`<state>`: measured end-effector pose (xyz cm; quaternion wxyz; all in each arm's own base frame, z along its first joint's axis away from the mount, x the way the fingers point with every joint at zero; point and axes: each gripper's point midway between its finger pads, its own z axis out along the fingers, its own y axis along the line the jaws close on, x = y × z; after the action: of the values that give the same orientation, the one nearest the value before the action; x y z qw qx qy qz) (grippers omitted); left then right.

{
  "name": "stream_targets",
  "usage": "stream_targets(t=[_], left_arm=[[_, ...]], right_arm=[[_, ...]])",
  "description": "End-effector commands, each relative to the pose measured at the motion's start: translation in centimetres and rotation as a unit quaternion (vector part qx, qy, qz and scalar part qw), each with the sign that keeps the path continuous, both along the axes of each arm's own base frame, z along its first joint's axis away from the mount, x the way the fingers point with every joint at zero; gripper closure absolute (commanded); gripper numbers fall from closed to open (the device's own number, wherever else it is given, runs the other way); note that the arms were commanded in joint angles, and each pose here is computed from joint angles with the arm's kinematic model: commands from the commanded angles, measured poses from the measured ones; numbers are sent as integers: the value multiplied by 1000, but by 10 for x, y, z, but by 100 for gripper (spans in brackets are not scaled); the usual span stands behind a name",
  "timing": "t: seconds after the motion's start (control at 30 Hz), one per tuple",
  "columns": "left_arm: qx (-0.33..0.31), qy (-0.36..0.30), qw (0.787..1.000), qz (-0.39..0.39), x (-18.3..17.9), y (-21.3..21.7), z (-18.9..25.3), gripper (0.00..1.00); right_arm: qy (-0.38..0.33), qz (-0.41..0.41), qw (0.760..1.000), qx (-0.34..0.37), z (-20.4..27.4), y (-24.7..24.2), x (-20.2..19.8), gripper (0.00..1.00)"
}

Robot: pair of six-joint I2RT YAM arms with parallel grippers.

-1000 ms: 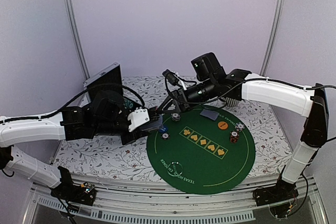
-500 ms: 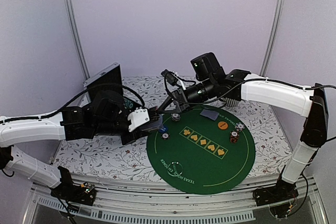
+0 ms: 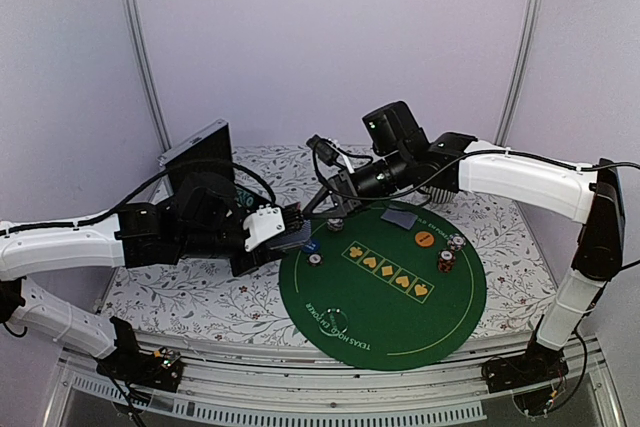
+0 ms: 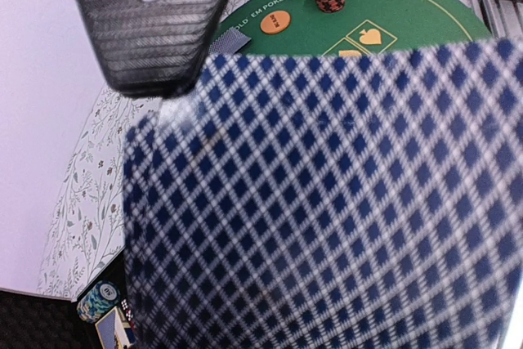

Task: Distribute texas hold em gaming equipment
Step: Pick up the poker card from the face-down deck piles.

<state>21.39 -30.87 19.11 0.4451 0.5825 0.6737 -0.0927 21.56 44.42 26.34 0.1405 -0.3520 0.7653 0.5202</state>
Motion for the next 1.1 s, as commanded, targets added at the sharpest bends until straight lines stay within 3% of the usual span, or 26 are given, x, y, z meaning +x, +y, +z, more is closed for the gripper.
stream_targets(t=[0.0,1.07], left_arm=[[-8,-4,1000,-2,2,0,1,58],[-8,-2,1000,-3,2,0,0,58]], right_arm=[[-18,-13,1000,-7,4,-6,5,97],[-28,-15,999,5,16,-11,10,98]])
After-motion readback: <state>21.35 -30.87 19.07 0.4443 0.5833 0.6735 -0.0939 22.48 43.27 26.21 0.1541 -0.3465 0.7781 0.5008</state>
